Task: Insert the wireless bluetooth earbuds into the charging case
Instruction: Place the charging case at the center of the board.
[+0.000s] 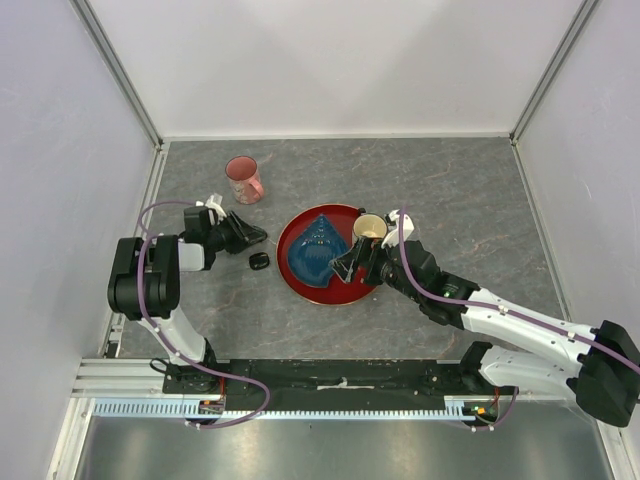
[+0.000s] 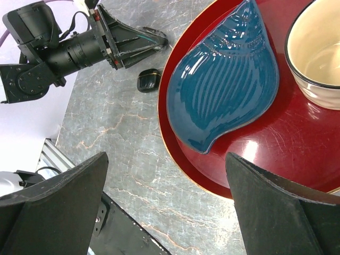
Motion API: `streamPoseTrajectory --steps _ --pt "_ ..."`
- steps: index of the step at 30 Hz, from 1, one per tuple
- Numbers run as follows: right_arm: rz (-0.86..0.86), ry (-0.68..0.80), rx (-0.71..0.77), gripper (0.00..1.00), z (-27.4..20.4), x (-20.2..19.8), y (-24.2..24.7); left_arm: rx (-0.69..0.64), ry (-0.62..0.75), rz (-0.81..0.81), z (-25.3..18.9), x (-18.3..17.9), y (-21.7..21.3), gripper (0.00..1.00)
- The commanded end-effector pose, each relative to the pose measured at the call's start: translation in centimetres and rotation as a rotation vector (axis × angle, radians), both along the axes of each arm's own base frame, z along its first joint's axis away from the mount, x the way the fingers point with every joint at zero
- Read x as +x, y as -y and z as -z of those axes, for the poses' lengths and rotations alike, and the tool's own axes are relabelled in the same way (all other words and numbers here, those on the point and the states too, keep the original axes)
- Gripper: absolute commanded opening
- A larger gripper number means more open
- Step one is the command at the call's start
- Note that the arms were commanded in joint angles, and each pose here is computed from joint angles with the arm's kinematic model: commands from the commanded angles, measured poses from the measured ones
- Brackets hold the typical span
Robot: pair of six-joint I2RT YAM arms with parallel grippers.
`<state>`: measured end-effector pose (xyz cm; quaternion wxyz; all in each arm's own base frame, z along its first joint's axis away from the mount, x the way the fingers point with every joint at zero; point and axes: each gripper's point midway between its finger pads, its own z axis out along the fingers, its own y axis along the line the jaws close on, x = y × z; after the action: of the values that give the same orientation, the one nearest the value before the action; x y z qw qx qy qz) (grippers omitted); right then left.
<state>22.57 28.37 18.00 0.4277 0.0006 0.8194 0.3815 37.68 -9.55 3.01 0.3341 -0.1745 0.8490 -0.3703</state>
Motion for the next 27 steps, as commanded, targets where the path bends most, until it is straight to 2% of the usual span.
streamPoseTrajectory --steps 1,3,4,8,12,14,16,27 --pt "-0.005 0.023 0.044 0.98 -1.1 0.4 -0.6 -0.026 -0.01 0.026 -1.0 0.8 0.3 0.26" --pt "-0.01 0.026 0.041 0.98 -1.1 0.4 -0.8 -0.028 -0.019 0.027 -1.0 0.7 0.4 0.3" --pt "-0.008 0.024 0.04 0.98 -1.0 0.5 -0.7 -0.027 -0.027 0.026 -1.0 0.6 0.4 0.35" --pt "-0.017 0.023 0.043 0.98 -1.0 0.4 -1.0 0.028 -0.056 -0.012 -0.7 0.5 -0.6 0.37" --pt "-0.02 0.025 0.043 0.98 -1.0 0.4 -0.9 0.028 -0.073 0.025 -0.6 0.5 -0.3 0.41" --pt "-0.019 0.026 0.044 0.98 -1.0 0.4 -0.9 0.063 -0.096 0.011 -0.3 0.3 -0.8 0.5" --pt "-0.018 0.031 0.048 0.98 -1.2 0.3 -0.7 0.109 -0.11 -0.008 0.1 0.1 -1.5 0.53" --pt "0.039 0.06 0.007 0.98 -1.4 1.0 1.2 0.283 -0.113 -0.151 -1.1 -0.8 -5.0 0.6"
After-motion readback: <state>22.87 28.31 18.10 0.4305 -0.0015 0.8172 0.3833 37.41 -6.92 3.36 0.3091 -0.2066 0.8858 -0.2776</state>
